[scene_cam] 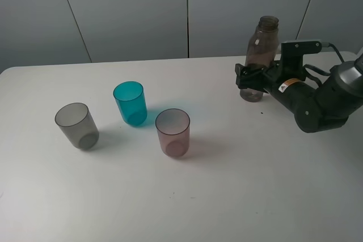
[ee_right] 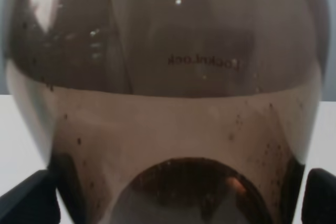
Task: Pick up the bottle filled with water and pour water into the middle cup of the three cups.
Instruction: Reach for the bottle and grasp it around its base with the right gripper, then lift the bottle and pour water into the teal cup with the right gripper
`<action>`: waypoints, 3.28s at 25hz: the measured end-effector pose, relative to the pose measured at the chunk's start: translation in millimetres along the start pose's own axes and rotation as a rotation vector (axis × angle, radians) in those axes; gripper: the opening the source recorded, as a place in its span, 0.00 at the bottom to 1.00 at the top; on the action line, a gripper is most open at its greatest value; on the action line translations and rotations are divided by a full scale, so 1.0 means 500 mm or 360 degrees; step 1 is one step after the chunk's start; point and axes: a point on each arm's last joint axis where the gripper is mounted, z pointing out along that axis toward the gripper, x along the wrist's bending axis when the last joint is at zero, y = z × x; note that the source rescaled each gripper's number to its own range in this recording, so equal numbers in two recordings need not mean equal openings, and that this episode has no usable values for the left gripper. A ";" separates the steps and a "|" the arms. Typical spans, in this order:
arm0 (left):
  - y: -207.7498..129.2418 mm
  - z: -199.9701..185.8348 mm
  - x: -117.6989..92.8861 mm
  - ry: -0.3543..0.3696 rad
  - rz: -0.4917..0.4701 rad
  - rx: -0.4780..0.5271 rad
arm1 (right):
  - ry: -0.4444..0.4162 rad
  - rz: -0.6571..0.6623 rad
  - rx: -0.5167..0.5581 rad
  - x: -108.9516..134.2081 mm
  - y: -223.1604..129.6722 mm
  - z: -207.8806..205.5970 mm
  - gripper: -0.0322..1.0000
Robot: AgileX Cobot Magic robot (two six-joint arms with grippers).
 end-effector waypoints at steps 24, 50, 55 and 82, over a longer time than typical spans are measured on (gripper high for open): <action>0.000 0.000 0.000 0.0000 0.0003 0.0000 | -0.0005 -0.0002 -0.0041 0.000 0.004 0.023 0.03; 0.000 0.000 0.000 0.0000 0.0003 0.0000 | 0.0174 -0.0204 -0.0111 0.037 0.121 -0.010 0.04; 0.000 0.000 0.000 0.0000 0.0003 0.0000 | 0.0264 -0.0417 -0.0134 0.100 0.141 -0.027 0.04; 0.000 0.000 0.000 0.0000 0.0003 0.0000 | 0.0544 -0.1293 -0.0125 0.359 0.142 0.112 0.04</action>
